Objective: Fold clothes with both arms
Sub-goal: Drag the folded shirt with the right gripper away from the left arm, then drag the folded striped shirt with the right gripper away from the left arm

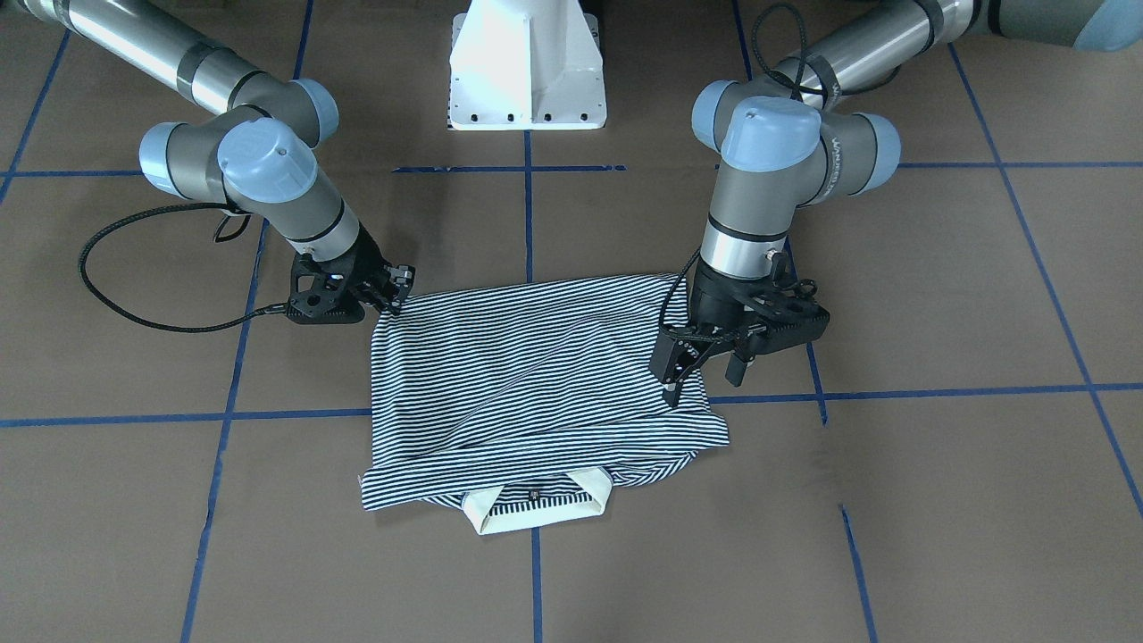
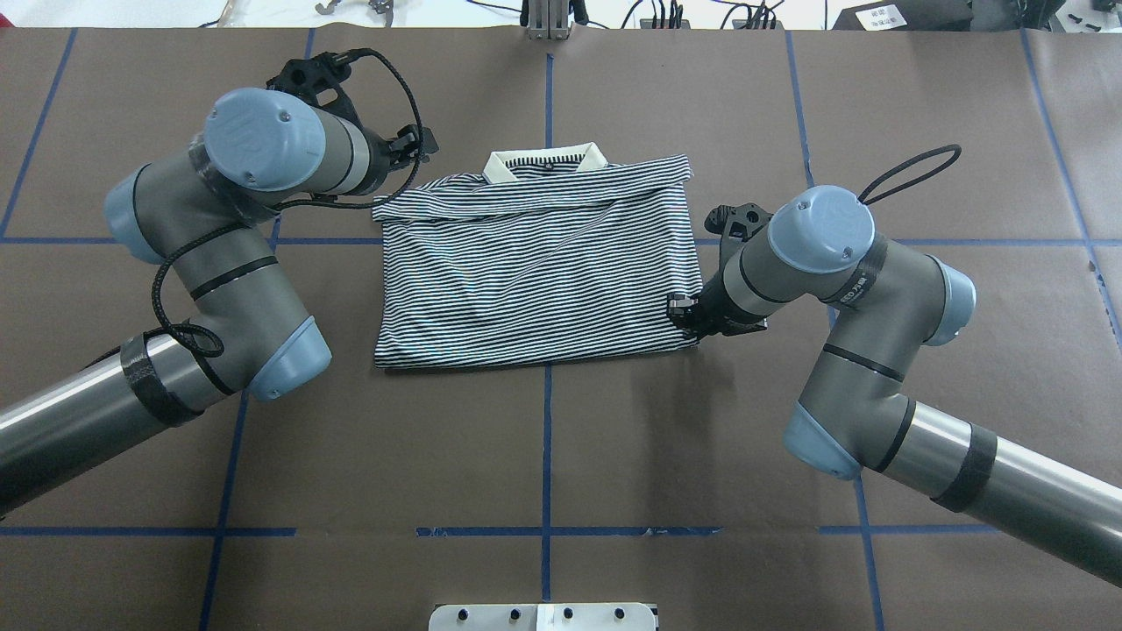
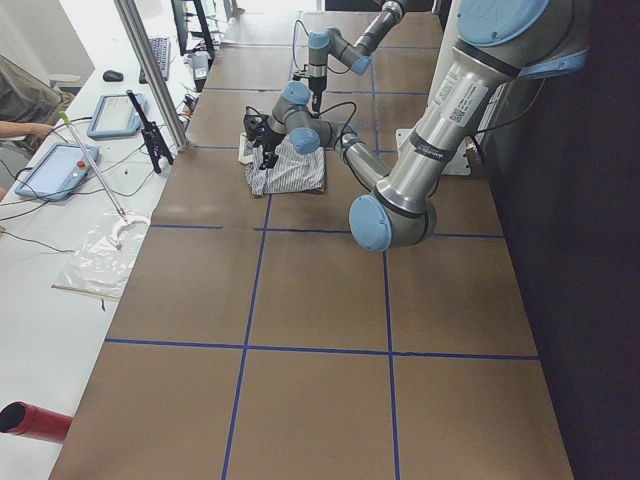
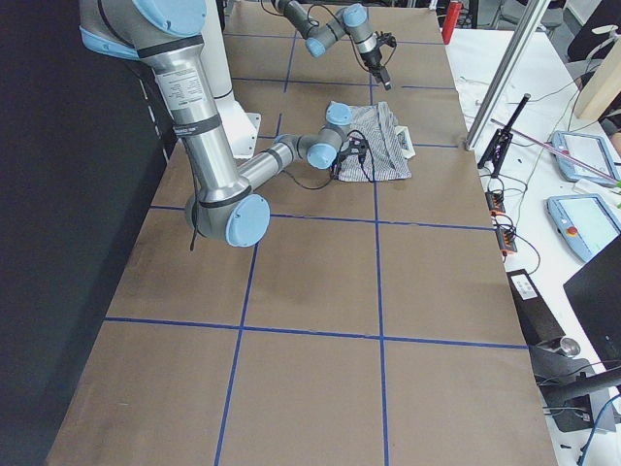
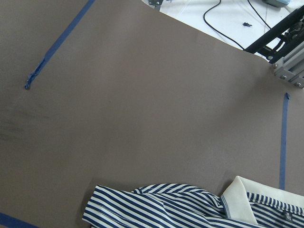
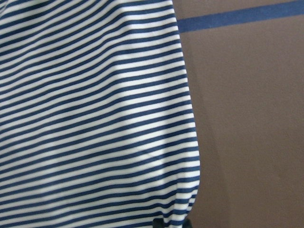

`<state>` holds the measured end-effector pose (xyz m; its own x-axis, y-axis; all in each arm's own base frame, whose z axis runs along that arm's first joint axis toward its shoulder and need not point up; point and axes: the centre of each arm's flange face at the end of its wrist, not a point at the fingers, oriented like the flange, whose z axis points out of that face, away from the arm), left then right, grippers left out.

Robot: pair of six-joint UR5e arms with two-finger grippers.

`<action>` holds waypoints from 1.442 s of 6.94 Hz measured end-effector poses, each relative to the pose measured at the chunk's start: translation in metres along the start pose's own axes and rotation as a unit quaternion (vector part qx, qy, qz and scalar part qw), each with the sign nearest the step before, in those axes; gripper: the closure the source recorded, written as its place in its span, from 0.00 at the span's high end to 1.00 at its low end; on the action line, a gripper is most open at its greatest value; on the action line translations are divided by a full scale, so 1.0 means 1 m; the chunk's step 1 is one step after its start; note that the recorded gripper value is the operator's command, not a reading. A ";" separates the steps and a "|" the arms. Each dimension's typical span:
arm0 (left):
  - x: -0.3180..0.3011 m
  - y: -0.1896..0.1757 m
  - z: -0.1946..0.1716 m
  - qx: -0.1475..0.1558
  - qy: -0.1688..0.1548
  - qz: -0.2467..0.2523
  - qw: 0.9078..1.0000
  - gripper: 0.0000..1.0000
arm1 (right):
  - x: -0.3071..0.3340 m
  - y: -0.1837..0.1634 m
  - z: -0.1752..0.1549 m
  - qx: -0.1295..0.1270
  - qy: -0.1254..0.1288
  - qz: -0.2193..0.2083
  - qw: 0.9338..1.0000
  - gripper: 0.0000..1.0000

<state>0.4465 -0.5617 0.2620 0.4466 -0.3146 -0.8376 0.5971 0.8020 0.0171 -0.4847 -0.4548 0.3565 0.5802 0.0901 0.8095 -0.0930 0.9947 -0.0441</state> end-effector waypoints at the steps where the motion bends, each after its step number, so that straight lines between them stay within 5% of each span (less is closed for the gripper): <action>1: 0.000 0.000 0.000 0.000 0.000 0.000 1.000 1.00 | 0.001 0.004 -0.005 0.002 -0.004 -0.004 1.000 0.00; 3: 0.004 0.001 -0.008 0.000 0.007 0.000 1.000 1.00 | 0.018 0.041 -0.020 -0.008 -0.012 -0.018 1.000 0.00; 7: 0.003 0.013 -0.013 -0.007 0.011 -0.014 1.000 1.00 | 0.073 0.209 -0.051 -0.111 -0.007 -0.059 0.992 0.00; 8: 0.003 0.022 -0.014 -0.012 0.014 -0.021 1.000 1.00 | 0.081 0.244 -0.064 -0.141 -0.005 -0.061 0.988 0.97; 10: 0.007 0.044 -0.026 -0.028 0.025 -0.025 0.999 1.00 | 0.084 0.275 -0.077 -0.182 -0.008 -0.064 0.981 1.00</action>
<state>0.4585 -0.5156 0.2431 0.3821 -0.3312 -0.8627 0.5787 0.8136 -0.0560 -0.3986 -0.1699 0.3674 0.5544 -0.0354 0.8315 0.2769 0.9500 -0.1442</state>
